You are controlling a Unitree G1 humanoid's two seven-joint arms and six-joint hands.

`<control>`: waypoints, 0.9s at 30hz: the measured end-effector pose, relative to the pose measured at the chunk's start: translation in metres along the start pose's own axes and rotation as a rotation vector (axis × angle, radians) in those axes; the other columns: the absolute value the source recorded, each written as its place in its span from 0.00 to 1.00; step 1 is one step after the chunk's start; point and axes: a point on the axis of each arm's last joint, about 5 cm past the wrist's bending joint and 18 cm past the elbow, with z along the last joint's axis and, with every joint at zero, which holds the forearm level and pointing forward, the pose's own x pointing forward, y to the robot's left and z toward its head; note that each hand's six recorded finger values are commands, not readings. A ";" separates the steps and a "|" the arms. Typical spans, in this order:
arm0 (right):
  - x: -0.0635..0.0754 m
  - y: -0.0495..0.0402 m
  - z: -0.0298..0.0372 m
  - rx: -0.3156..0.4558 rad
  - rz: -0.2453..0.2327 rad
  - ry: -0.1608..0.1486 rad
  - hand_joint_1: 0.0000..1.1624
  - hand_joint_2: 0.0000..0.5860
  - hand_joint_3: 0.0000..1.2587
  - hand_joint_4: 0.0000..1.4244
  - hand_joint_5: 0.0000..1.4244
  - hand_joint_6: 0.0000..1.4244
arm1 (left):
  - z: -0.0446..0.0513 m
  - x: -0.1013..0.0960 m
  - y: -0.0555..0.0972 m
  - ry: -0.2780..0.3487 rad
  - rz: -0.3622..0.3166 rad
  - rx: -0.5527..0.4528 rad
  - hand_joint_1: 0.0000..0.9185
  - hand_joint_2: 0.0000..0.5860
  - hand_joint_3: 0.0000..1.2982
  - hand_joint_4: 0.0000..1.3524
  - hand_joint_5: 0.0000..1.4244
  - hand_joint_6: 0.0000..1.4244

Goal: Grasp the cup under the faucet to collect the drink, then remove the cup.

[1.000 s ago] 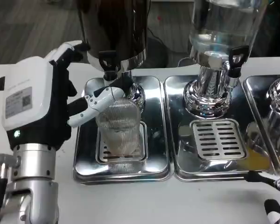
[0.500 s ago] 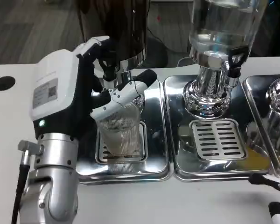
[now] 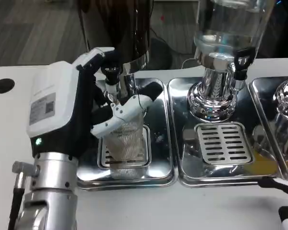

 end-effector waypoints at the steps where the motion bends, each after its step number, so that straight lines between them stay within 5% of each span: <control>1: 0.000 0.0000 0.0000 0.000 0.001 0.000 0.35 0.83 0.24 0.13 0.10 0.06 | -0.0001 -0.001 0.000 -0.001 -0.001 0.000 0.06 0.08 0.32 0.29 0.61 0.67; 27: -0.003 0.0004 0.0002 0.005 0.005 0.004 0.35 0.81 0.24 0.13 0.10 0.06 | -0.0011 -0.007 0.000 0.001 -0.002 -0.010 0.06 0.08 0.32 0.29 0.61 0.67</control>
